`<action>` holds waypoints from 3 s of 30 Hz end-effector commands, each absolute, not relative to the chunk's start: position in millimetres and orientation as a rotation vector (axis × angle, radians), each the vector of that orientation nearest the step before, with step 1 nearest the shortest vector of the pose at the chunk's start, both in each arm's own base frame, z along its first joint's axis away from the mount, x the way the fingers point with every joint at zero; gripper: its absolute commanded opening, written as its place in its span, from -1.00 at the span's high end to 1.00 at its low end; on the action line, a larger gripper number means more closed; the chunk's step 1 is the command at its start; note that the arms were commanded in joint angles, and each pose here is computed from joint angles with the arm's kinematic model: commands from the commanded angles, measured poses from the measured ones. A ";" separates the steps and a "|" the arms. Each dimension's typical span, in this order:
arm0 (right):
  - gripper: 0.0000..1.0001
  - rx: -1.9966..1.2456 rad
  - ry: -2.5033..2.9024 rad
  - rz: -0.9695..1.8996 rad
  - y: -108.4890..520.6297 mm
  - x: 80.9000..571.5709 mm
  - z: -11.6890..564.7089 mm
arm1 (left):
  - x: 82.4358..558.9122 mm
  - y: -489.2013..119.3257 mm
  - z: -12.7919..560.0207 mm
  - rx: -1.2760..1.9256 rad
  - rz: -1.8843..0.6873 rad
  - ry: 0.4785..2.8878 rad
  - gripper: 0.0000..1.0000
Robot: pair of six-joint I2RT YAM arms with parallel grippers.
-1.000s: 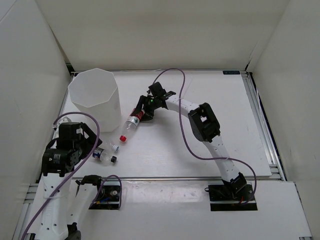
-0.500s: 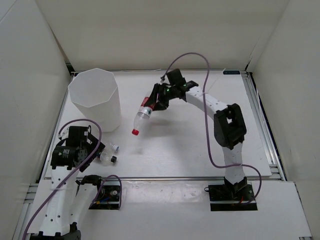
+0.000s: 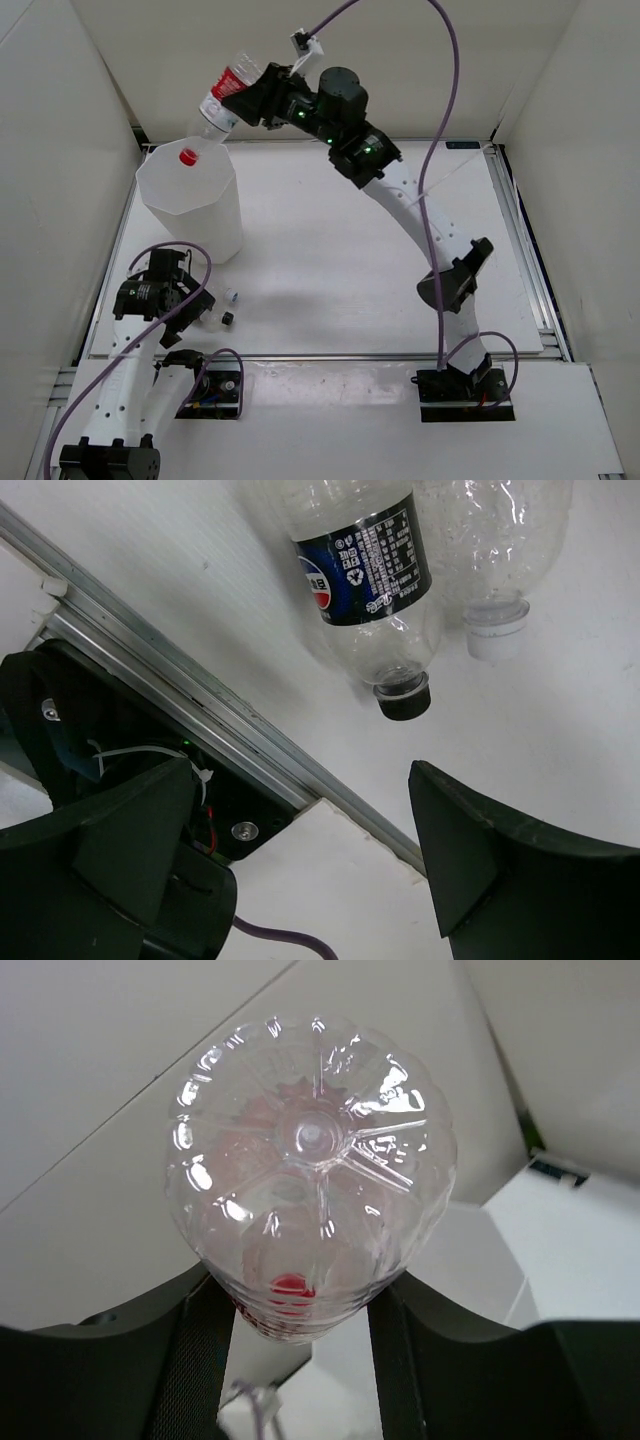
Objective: Put the plastic bottles in the bin
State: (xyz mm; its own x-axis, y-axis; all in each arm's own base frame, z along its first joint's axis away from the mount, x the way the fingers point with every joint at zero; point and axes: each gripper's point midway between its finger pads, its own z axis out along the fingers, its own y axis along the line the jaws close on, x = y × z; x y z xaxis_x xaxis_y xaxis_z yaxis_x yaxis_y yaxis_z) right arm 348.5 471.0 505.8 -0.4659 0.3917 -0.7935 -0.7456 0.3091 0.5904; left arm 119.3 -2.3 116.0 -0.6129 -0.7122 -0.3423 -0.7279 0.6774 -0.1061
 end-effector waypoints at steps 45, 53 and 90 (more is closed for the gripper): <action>-1.00 -0.433 1.567 0.826 347.8 313.0 504.9 | 162.7 -9.5 66.4 -1.422 -0.009 2.373 0.18; -1.00 -0.419 1.602 0.823 342.4 316.5 492.3 | 179.8 -6.8 198.6 -1.342 -0.171 2.157 0.30; -1.00 -0.430 1.682 0.828 314.1 313.0 464.4 | 225.0 56.7 228.2 -1.715 -0.302 1.258 -1.00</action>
